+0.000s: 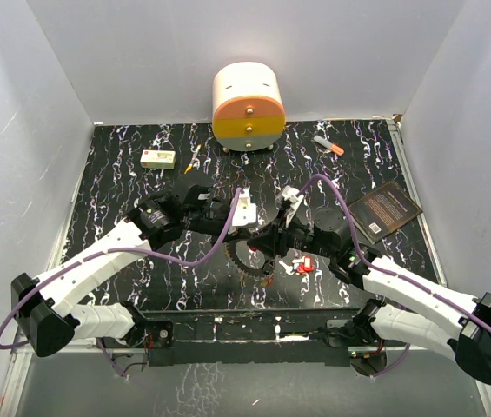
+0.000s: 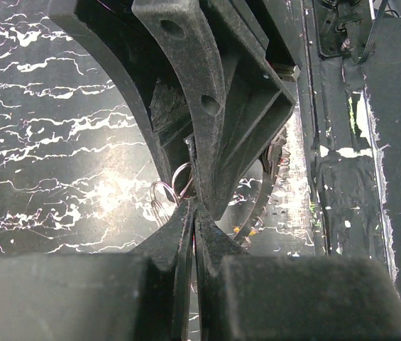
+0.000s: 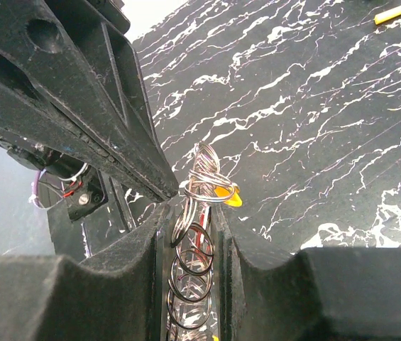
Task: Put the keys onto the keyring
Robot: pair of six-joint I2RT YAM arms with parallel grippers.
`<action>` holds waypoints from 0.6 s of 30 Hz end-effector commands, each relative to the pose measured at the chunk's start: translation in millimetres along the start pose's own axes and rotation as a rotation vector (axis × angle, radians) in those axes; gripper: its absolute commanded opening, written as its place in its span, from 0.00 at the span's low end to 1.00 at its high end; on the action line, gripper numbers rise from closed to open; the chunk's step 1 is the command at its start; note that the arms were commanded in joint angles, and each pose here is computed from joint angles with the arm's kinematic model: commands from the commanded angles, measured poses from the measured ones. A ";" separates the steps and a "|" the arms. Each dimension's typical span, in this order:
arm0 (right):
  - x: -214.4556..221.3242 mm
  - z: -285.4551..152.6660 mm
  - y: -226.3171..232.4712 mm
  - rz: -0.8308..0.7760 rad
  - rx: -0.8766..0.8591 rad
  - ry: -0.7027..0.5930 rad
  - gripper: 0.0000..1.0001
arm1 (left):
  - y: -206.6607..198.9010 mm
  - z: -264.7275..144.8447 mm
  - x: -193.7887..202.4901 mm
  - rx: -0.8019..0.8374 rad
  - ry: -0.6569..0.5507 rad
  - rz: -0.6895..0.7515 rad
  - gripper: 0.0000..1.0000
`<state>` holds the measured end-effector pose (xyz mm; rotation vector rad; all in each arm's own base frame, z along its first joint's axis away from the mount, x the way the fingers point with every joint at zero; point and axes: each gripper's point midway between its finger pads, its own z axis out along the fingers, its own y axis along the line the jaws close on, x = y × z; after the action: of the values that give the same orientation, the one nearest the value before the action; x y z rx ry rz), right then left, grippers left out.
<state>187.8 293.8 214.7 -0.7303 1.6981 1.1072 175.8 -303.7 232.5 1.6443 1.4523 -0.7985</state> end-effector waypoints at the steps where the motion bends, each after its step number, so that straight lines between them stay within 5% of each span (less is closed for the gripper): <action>1: -38.1 -0.2 11.5 -0.048 -0.037 -0.143 0.08 | 0.6 -10.3 -19.8 -0.015 -0.040 0.034 0.00; 5: -40.6 -0.6 13.7 -0.050 -0.047 -0.150 0.08 | 5.8 -7.8 -15.0 -0.036 -0.024 0.046 0.00; 9: -40.4 0.5 15.6 -0.048 -0.058 -0.144 0.08 | 12.6 -6.6 -15.7 -0.064 -0.022 0.055 0.23; 18: -39.9 -0.7 16.3 -0.047 -0.062 -0.145 0.08 | 14.5 -9.5 -20.4 -0.075 -0.026 0.060 0.25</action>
<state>192.0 292.9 217.1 -0.7059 1.6935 1.0976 180.1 -302.5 230.9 1.6431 1.4597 -0.7567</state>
